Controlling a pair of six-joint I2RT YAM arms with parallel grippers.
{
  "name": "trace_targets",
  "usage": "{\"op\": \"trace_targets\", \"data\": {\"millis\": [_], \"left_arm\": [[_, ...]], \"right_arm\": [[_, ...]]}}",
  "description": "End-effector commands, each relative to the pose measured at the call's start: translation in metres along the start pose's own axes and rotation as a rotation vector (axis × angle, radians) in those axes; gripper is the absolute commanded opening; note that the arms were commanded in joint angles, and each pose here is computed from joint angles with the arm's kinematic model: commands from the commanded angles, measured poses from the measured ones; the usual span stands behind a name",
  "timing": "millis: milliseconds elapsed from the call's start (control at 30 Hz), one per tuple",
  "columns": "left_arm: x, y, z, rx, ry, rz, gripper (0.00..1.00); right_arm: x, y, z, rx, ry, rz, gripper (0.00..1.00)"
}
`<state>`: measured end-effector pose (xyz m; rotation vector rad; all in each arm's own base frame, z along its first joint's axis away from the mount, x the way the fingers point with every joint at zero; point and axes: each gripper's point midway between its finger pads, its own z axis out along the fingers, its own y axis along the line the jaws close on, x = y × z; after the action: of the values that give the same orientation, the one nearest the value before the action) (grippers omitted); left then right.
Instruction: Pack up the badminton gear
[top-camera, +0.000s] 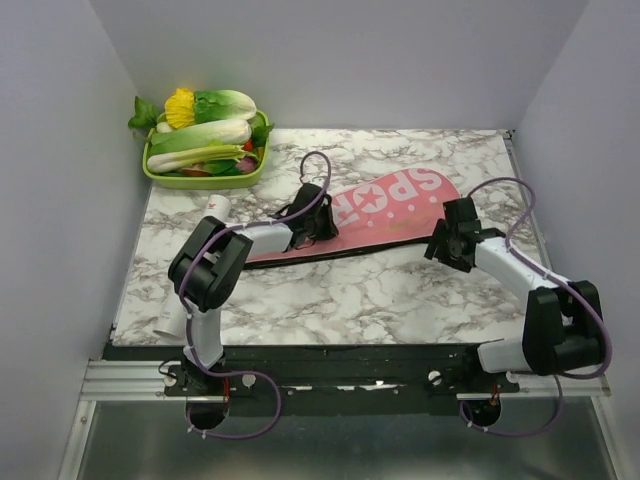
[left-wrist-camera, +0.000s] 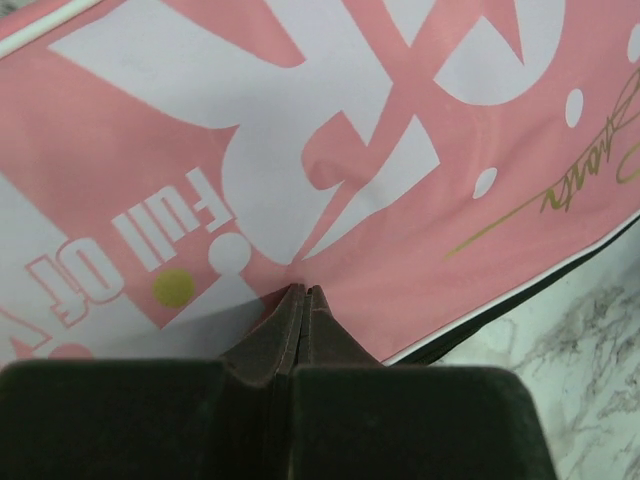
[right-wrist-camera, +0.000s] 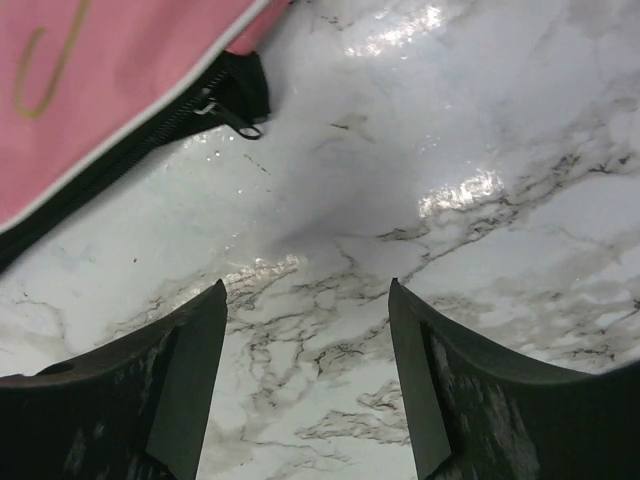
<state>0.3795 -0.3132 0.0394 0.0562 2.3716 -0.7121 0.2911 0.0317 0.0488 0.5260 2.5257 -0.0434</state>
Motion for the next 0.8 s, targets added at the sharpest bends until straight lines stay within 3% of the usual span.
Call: {"op": "trace_targets", "data": {"millis": [0, 267, 467, 767], "left_arm": [[0.007, 0.049, 0.002, -0.08, 0.023, -0.065, 0.0], [0.01, 0.051, 0.0, -0.034, 0.03, -0.121, 0.0], [0.012, 0.036, -0.012, 0.04, 0.033, -0.128, 0.0], [0.008, 0.028, -0.033, 0.07, 0.013, -0.112, 0.0]], "right_arm": [[-0.013, 0.017, 0.004, -0.061, 0.016, -0.065, 0.74], [-0.051, 0.044, 0.008, -0.142, -0.025, -0.217, 0.73], [-0.05, 0.053, 0.023, -0.167, 0.017, -0.311, 0.71], [-0.04, 0.05, 0.039, -0.143, 0.062, -0.316, 0.53]]}}
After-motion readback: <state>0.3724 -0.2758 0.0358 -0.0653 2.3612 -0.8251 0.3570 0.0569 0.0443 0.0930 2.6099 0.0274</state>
